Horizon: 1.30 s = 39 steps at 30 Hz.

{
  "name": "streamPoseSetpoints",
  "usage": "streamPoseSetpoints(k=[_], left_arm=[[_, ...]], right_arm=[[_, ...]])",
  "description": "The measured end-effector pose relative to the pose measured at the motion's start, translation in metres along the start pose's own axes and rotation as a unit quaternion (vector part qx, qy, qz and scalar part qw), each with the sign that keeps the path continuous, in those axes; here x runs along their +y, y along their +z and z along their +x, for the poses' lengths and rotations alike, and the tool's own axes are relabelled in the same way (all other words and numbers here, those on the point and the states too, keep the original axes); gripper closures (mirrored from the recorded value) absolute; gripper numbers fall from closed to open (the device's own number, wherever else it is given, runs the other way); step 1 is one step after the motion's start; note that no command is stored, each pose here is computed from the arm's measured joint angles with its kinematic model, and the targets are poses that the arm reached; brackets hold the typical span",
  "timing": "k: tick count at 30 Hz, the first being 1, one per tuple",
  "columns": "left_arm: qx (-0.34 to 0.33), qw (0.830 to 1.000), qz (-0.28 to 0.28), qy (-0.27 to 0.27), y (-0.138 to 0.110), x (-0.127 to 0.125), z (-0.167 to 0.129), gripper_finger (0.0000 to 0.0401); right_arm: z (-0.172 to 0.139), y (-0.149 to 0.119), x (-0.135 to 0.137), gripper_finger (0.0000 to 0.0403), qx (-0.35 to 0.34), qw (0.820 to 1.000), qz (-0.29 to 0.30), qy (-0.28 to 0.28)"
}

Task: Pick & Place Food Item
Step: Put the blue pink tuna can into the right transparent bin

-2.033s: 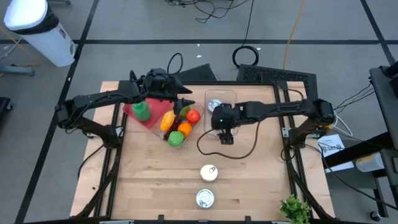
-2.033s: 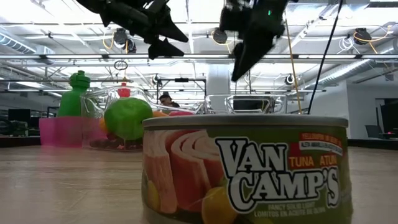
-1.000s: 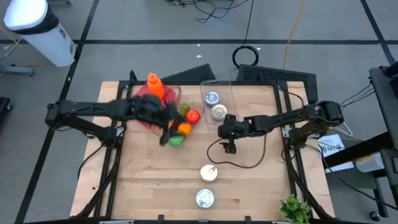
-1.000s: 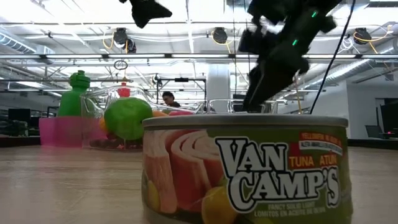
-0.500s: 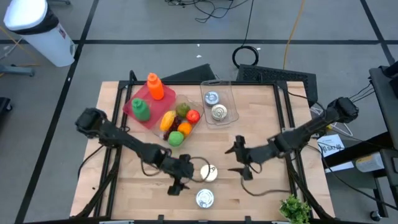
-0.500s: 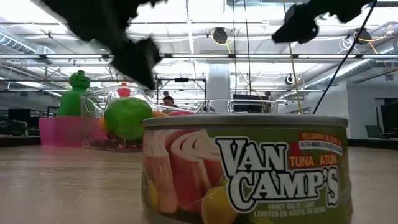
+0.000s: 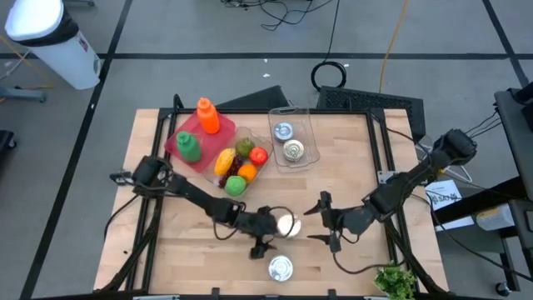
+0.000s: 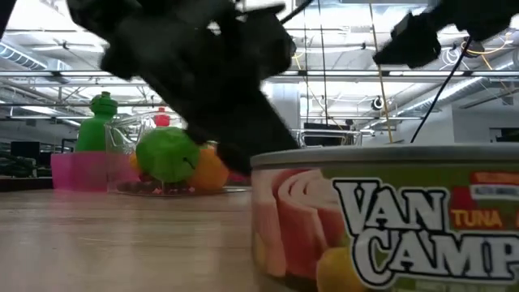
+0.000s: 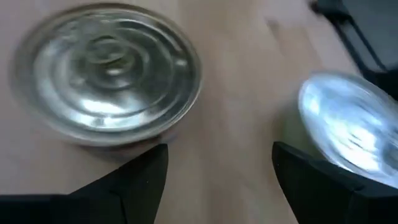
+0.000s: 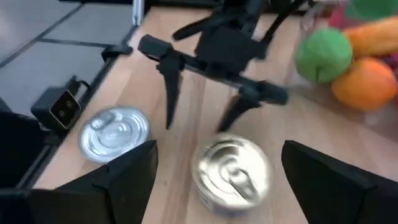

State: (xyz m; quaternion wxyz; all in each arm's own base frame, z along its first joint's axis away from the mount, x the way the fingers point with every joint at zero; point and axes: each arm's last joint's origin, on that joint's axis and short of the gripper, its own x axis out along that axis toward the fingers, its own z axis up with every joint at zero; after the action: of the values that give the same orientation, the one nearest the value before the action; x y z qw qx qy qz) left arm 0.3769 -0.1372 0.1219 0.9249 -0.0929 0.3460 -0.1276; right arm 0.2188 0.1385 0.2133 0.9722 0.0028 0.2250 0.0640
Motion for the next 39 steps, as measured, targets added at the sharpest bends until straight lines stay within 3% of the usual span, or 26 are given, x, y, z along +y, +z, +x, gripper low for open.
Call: streamPoseSetpoints(k=[4,8,13,16,20,24,27,32,39], left_arm=[[-0.057,0.997,-0.005,0.049,0.010,0.024,0.004,0.0100],[-0.073,0.992,-0.033,0.102,0.017,0.048,0.000,0.0100],[-0.084,0.993,-0.067,0.050,0.030,0.058,-0.010,0.0100],[-0.086,0.994,-0.072,0.014,0.032,0.056,-0.010,0.0100],[-0.087,0.995,-0.048,0.012,0.031,0.050,-0.009,0.0100],[-0.083,0.996,-0.029,0.009,0.030,0.045,-0.008,0.0100],[-0.083,0.996,-0.024,0.008,0.029,0.044,-0.008,0.0100],[-0.083,0.996,-0.024,0.008,0.029,0.044,-0.008,0.0100],[-0.083,0.996,-0.032,0.007,0.030,0.044,-0.008,0.0100]], right_arm=[[0.008,-0.011,-0.001,0.0078,0.023,1.000,0.016,-0.010],[0.019,-0.022,-0.003,0.0078,0.053,0.998,0.016,-0.024],[0.036,-0.042,0.001,0.0078,0.102,0.995,0.011,-0.011],[0.038,-0.047,0.000,0.0078,0.115,0.992,0.047,-0.024],[0.032,-0.039,-0.010,0.0078,0.099,0.985,0.121,-0.067],[0.018,-0.030,-0.026,0.0078,0.096,0.959,0.240,-0.115],[0.012,-0.040,-0.036,0.0078,0.136,0.931,0.294,-0.166],[0.016,-0.054,-0.041,0.0078,0.195,0.910,0.312,-0.191],[0.021,-0.054,-0.045,0.0078,0.199,0.908,0.317,-0.186]])
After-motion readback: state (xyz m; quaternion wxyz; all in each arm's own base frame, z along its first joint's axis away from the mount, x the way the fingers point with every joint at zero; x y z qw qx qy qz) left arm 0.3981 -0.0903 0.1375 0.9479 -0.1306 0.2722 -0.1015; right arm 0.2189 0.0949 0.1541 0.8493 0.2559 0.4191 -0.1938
